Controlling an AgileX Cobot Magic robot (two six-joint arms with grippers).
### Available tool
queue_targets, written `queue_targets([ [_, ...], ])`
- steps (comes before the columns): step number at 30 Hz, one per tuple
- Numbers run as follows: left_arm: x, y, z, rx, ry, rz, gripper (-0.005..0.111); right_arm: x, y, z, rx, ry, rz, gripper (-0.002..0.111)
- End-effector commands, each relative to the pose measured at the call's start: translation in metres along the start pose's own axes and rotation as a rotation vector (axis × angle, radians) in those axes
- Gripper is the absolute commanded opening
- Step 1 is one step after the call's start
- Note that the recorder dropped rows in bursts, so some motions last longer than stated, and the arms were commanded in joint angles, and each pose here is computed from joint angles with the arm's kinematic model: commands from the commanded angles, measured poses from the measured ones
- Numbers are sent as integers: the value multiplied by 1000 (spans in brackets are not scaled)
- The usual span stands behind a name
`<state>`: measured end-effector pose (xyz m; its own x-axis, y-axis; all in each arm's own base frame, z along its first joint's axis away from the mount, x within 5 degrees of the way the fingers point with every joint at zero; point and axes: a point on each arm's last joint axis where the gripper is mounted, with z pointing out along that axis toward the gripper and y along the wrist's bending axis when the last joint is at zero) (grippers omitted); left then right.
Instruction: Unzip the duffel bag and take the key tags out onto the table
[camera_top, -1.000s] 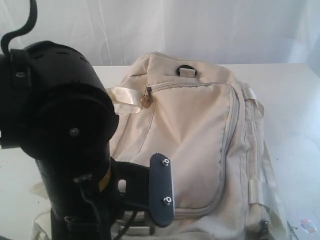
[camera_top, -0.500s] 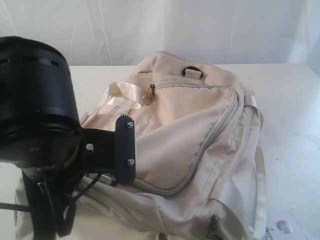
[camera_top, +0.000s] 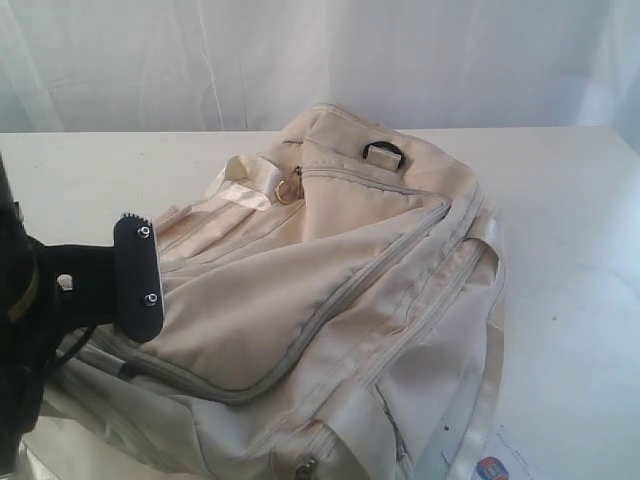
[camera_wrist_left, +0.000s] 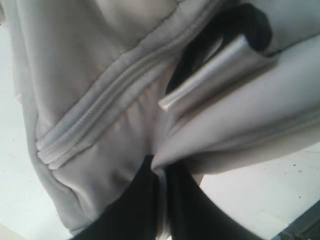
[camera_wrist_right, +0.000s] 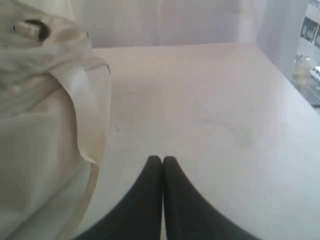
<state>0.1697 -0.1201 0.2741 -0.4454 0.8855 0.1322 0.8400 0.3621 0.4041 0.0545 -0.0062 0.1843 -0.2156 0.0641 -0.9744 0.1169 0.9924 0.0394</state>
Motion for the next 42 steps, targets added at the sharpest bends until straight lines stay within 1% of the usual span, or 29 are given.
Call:
queue_targets([
  [1,14,-6,5,36,51,-29,0,-31,2,-6,-41,-342,117,0],
  [5,11,-9,2,71,-23,-49,0,-64,2,-26,-128,-760,255,0],
  [8,6,-13,0,111,-93,-71,0,-80,1,-47,-167,-1044,256,0],
  [9,5,-13,-1,120,-115,-78,0,-83,-1,-53,-160,-1119,271,0],
  [10,5,-14,-2,129,-127,-83,0,-84,-2,-55,-171,-1146,310,0],
  [11,4,-15,-2,137,-136,-86,0,-82,-5,-52,-196,-1106,421,0],
  [12,3,-15,-2,145,-149,-91,0,-82,-7,-45,-215,-995,572,0],
  [13,2,-16,-3,148,-157,-93,0,-84,-8,-40,-209,-879,652,0],
  [14,1,-16,-3,155,-167,-97,0,-81,-5,-33,-177,-701,669,0],
  [17,-3,-17,-4,172,-213,-110,0,-93,1,-18,-103,-479,479,0],
  [19,-4,-18,-4,180,-224,-115,0,-106,3,-8,-81,-391,416,0],
  [21,-4,-19,-4,192,-225,-119,0,-125,6,11,-70,-255,367,0],
  [22,-4,-19,-4,194,-223,-119,0,-143,11,41,-66,-70,304,0],
  [23,-4,-19,-4,197,-222,-120,0,-154,13,51,-73,-9,281,0],
  [24,-4,-20,-4,199,-221,-120,0,-169,19,85,-96,188,208,0],
  [25,-4,-20,-5,201,-221,-121,0,-174,21,99,-111,261,171,0],
  [26,-4,-20,-5,207,-222,-123,0,-186,26,134,-153,416,93,0],
  [27,-4,-20,-5,209,-223,-124,0,-189,27,147,-175,477,59,0],
  [28,-4,-21,-5,211,-221,-124,0,-197,30,172,-214,546,1,0],
  [29,-4,-21,-5,215,-222,-125,0,-202,32,192,-244,597,-30,0],
  [30,-4,-22,-5,222,-223,-128,0,-205,35,216,-288,651,-77,4],
  [31,-4,-22,-5,224,-223,-128,0,-205,37,230,-322,667,-93,10],
  [32,-4,-22,-5,224,-224,-128,0,-204,40,244,-358,669,-92,20],
  [33,-4,-22,-5,229,-225,-130,0,-201,44,255,-410,662,-94,33],
  [35,-4,-23,-5,234,-225,-132,0,-194,54,274,-504,637,-138,60],
  [36,-4,-23,-5,238,-226,-133,0,-187,59,283,-527,627,-192,68],
  [37,-5,-23,-5,242,-226,-134,0,-181,64,291,-528,618,-229,69],
  [40,-4,-24,-5,247,-225,-136,0,-166,68,309,-485,604,-275,69],
  [42,-4,-24,-5,247,-225,-136,0,-154,70,318,-475,628,-305,68],
])
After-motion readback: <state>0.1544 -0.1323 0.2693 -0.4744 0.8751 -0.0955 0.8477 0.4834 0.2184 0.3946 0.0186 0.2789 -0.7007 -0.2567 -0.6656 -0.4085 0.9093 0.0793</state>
